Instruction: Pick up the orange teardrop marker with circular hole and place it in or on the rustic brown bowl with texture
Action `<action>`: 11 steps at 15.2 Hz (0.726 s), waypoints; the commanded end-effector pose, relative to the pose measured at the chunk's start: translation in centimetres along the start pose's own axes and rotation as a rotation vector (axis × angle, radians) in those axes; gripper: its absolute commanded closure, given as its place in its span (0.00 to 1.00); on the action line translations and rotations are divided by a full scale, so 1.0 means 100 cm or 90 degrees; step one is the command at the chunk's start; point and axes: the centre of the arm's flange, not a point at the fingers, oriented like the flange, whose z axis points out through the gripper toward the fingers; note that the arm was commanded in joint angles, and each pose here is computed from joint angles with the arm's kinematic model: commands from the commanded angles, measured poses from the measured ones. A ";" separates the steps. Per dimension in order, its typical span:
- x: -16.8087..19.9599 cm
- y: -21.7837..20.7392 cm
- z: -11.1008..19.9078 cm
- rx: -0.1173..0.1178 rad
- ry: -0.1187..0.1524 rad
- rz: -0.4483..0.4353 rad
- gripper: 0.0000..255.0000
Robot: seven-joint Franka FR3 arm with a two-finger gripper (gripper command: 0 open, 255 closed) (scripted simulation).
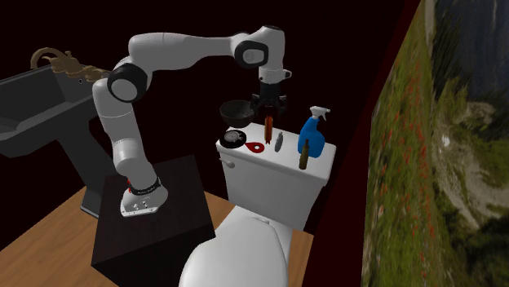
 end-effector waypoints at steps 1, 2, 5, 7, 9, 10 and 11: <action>0.003 0.005 0.008 0.000 0.000 -0.011 0.00; 0.003 0.005 0.013 0.000 0.000 -0.011 0.00; 0.003 0.005 0.029 0.000 0.000 -0.011 0.00; 0.003 0.005 0.037 0.000 0.000 -0.011 0.00; 0.003 0.005 0.037 0.000 0.000 -0.011 0.00; 0.003 0.005 0.037 0.000 0.000 -0.011 0.00; 0.003 0.005 0.037 0.000 0.000 -0.011 0.00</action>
